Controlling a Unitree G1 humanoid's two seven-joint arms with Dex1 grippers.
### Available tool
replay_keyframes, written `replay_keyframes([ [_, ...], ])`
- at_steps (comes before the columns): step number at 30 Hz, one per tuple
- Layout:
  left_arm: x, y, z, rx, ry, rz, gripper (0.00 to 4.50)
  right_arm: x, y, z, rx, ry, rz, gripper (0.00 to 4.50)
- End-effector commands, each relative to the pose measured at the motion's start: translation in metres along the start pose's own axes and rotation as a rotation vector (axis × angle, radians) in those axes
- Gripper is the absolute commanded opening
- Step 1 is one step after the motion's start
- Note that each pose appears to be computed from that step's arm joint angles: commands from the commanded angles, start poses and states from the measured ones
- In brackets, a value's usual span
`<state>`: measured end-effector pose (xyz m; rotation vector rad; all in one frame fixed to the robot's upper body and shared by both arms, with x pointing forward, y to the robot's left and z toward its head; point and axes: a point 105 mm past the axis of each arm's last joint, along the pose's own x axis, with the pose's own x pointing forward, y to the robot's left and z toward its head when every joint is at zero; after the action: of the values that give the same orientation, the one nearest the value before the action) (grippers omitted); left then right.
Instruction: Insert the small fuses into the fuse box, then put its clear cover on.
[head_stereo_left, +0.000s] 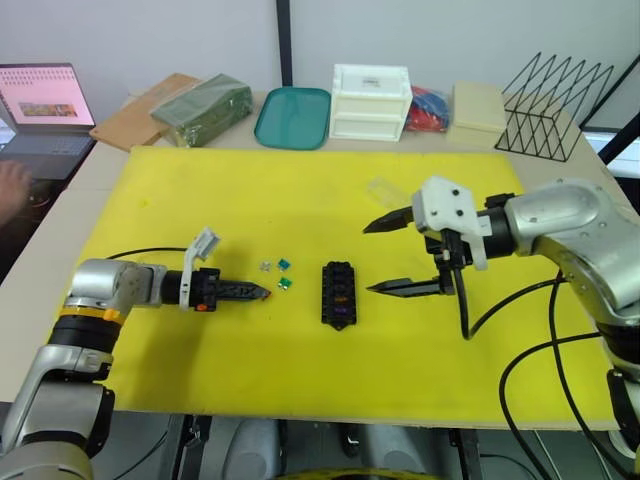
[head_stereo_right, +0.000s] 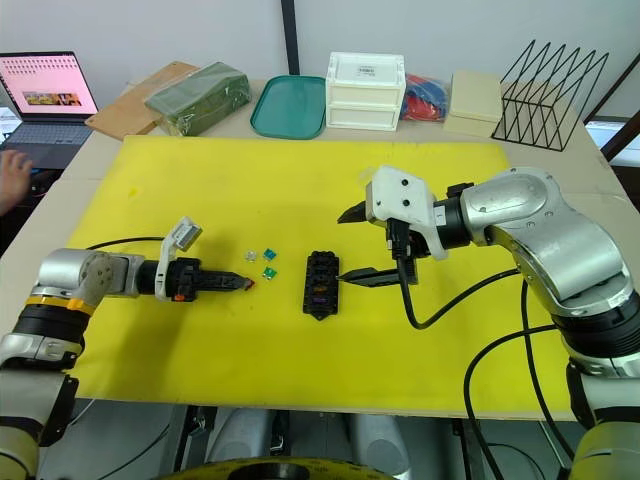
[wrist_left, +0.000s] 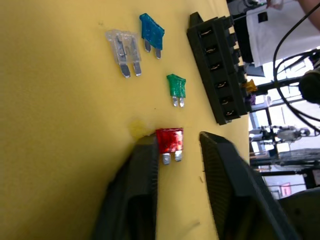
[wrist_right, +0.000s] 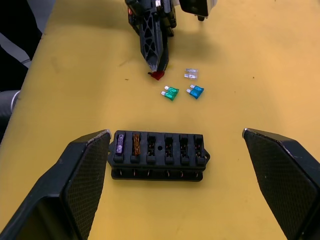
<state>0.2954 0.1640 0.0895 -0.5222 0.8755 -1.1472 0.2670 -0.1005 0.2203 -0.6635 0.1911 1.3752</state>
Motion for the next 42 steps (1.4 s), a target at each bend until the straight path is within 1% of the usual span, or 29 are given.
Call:
replay_keyframes([
  [1,0.006,0.008,-0.013,-0.022,0.044,0.024,0.15,-0.003,0.000,0.013,-0.066,-0.011,-0.015,4.50],
  [2,0.005,0.009,-0.013,-0.021,0.044,0.028,0.03,-0.003,0.000,0.013,-0.066,-0.011,-0.015,4.50],
  [8,-0.003,0.015,-0.014,0.003,0.036,0.066,0.03,-0.002,-0.001,0.012,-0.068,-0.011,-0.013,4.50],
  [10,-0.006,0.010,-0.011,0.045,0.023,0.052,0.03,-0.002,-0.001,0.012,-0.068,-0.011,-0.011,4.50],
  [12,-0.009,0.001,-0.002,0.106,-0.015,0.021,0.03,-0.001,0.000,0.013,-0.051,-0.012,-0.005,4.50],
  [15,-0.013,-0.023,0.020,0.279,-0.131,-0.050,0.03,0.000,0.000,0.015,0.015,-0.027,0.005,4.50],
  [17,-0.016,-0.039,0.028,0.346,-0.175,-0.093,0.03,0.002,-0.001,0.018,0.100,-0.044,0.009,4.50],
  [19,-0.016,-0.064,0.036,0.431,-0.215,-0.153,0.03,0.005,-0.003,0.024,0.202,-0.077,0.017,4.50],
  [20,-0.016,-0.072,0.038,0.460,-0.228,-0.172,0.03,0.006,-0.002,0.025,0.232,-0.083,0.021,4.50],
  [21,-0.014,-0.085,0.039,0.497,-0.235,-0.205,0.03,0.007,-0.003,0.031,0.288,-0.121,0.037,4.50],
  [24,-0.009,-0.110,0.041,0.570,-0.244,-0.261,0.03,0.009,-0.004,0.043,0.410,-0.191,0.077,4.50],
  [28,0.000,-0.131,0.042,0.635,-0.249,-0.312,0.03,0.013,-0.004,0.049,0.486,-0.216,0.099,4.50],
  [31,0.005,-0.140,0.046,0.664,-0.261,-0.333,0.00,0.017,-0.006,0.053,0.535,-0.229,0.104,3.85],
  [34,0.008,-0.143,0.048,0.670,-0.268,-0.340,0.00,0.020,-0.002,0.056,0.541,-0.229,0.125,2.87],
  [39,0.010,-0.144,0.051,0.674,-0.275,-0.339,0.00,0.023,0.000,0.057,0.559,-0.232,0.131,1.09],
  [42,0.010,-0.143,0.051,0.675,-0.275,-0.337,0.00,0.023,-0.001,0.060,0.569,-0.245,0.131,1.09],
])
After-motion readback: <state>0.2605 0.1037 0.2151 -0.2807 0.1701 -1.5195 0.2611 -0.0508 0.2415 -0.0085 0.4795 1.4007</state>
